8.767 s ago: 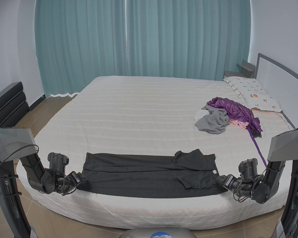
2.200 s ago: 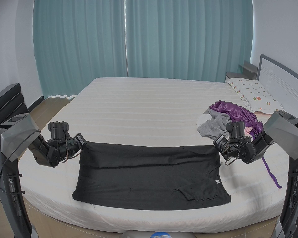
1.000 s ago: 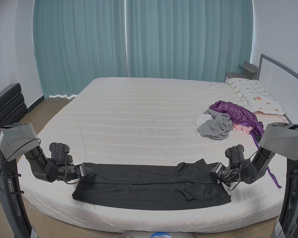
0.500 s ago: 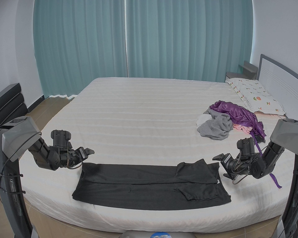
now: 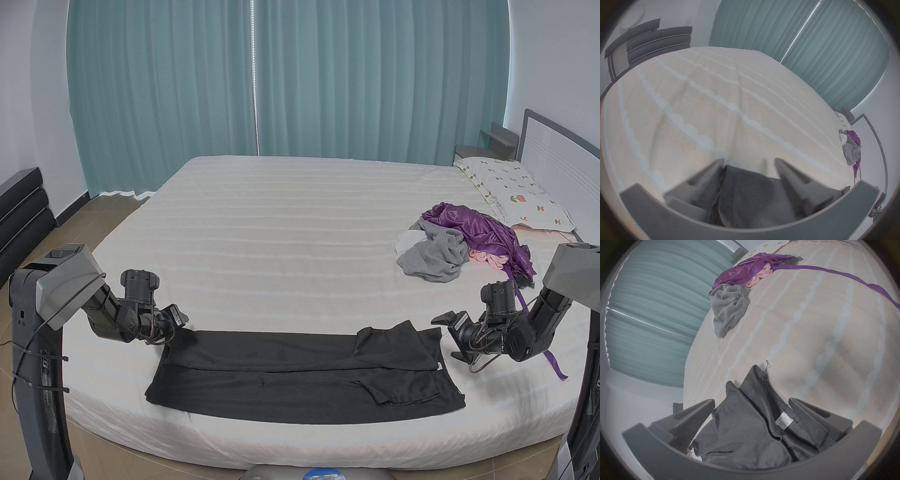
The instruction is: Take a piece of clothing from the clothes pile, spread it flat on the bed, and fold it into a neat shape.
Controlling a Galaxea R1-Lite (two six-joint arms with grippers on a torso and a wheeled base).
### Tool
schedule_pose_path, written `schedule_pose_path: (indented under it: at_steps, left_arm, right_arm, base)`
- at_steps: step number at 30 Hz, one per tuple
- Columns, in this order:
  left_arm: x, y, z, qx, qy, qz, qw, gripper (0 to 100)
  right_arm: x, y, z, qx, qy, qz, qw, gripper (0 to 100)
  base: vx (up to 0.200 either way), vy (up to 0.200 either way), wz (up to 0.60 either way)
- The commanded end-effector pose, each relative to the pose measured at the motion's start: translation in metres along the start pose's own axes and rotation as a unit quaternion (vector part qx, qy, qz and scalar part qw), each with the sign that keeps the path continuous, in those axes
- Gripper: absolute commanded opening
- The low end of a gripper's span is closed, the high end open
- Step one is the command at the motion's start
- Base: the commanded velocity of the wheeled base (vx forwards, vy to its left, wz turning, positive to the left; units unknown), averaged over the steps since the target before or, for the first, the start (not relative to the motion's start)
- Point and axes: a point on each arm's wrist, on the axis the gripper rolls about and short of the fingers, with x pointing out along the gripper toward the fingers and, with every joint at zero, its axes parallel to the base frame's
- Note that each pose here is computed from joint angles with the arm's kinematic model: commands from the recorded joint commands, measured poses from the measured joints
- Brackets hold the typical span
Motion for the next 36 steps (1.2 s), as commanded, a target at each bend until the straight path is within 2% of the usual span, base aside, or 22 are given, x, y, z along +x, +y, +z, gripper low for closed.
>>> schedule_pose_path:
  at_steps: [1,10,13,14,16,17,18,19,21,22,23,24,25,27,31,36]
  left_arm:
    - [0.007,0.003,-0.002,-0.003,0.000,0.007,1.0000,0]
    - [0.006,0.003,0.004,-0.013,-0.019,0.018,0.9996,0]
    - [0.006,0.003,0.004,-0.013,-0.017,0.019,0.9996,0]
    - [0.007,0.003,0.003,-0.013,-0.016,0.019,0.9996,0]
    - [0.006,0.003,0.004,-0.013,-0.017,0.019,0.9996,0]
    - [0.005,0.003,0.003,-0.014,-0.015,0.019,0.9996,100]
    - [0.005,0.003,0.003,-0.014,-0.015,0.019,0.9996,100]
    - [0.005,0.004,0.003,-0.016,-0.014,0.021,0.9996,100]
    - [0.004,0.005,0.002,-0.021,-0.013,0.021,0.9995,100]
    - [0.004,0.005,0.003,-0.037,-0.014,0.019,0.9990,100]
    - [0.004,0.005,0.003,-0.037,-0.014,0.019,0.9990,100]
    - [0.002,0.006,0.005,-0.056,-0.015,0.015,0.9982,100]
    - [0.001,0.006,0.008,-0.062,-0.018,0.015,0.9978,100]
    - [-0.003,0.007,0.012,-0.069,-0.021,0.011,0.9973,100]
    - [-0.004,0.009,0.015,-0.081,-0.022,0.007,0.9965,100]
    - [-0.009,0.008,0.020,-0.098,-0.020,-0.009,0.9949,100]
  right_arm:
    - [0.001,-0.001,-0.002,-0.001,0.002,-0.002,1.0000,100]
    - [0.006,0.001,-0.001,-0.006,-0.003,0.001,1.0000,100]
    - [0.007,0.004,0.000,-0.009,-0.009,0.010,0.9999,100]
    - [0.005,0.013,-0.001,-0.021,-0.016,0.031,0.9992,100]
    - [0.005,0.017,-0.003,-0.028,-0.015,0.037,0.9988,100]
    - [0.007,0.028,-0.011,-0.062,-0.011,0.050,0.9968,100]
    - [0.007,0.028,-0.011,-0.062,-0.011,0.050,0.9968,100]
    - [0.012,0.035,-0.016,-0.107,-0.005,0.057,0.9926,100]
    - [0.017,0.035,-0.020,-0.133,0.002,0.056,0.9894,100]
    - [0.024,0.034,-0.024,-0.161,0.009,0.053,0.9854,100]
    - [0.024,0.034,-0.024,-0.161,0.009,0.053,0.9854,100]
    - [0.034,0.030,-0.026,-0.194,0.017,0.041,0.9799,100]
    - [0.037,0.029,-0.026,-0.207,0.019,0.036,0.9776,100]
    - [0.043,0.027,-0.023,-0.221,0.021,0.031,0.9745,100]
    - [0.046,0.028,-0.017,-0.221,0.021,0.027,0.9746,100]
    - [0.049,0.020,-0.021,-0.220,0.048,0.019,0.9741,100]
  base:
    - [0.000,0.000,0.00]
    - [0.000,0.000,0.00]
    - [0.000,0.000,0.00]
    - [0.000,0.000,0.00]
    - [0.000,0.000,0.00]
    - [0.000,0.000,0.00]
    - [0.000,0.000,0.00]
    - [0.000,0.000,0.00]
    - [0.000,0.000,0.00]
    - [0.000,0.000,0.00]
    - [0.000,0.000,0.00]
    - [0.000,0.000,0.00]
    - [0.000,0.000,0.00]
    - [0.000,0.000,0.00]
    - [0.000,0.000,0.00]
    - [0.000,0.000,0.00]
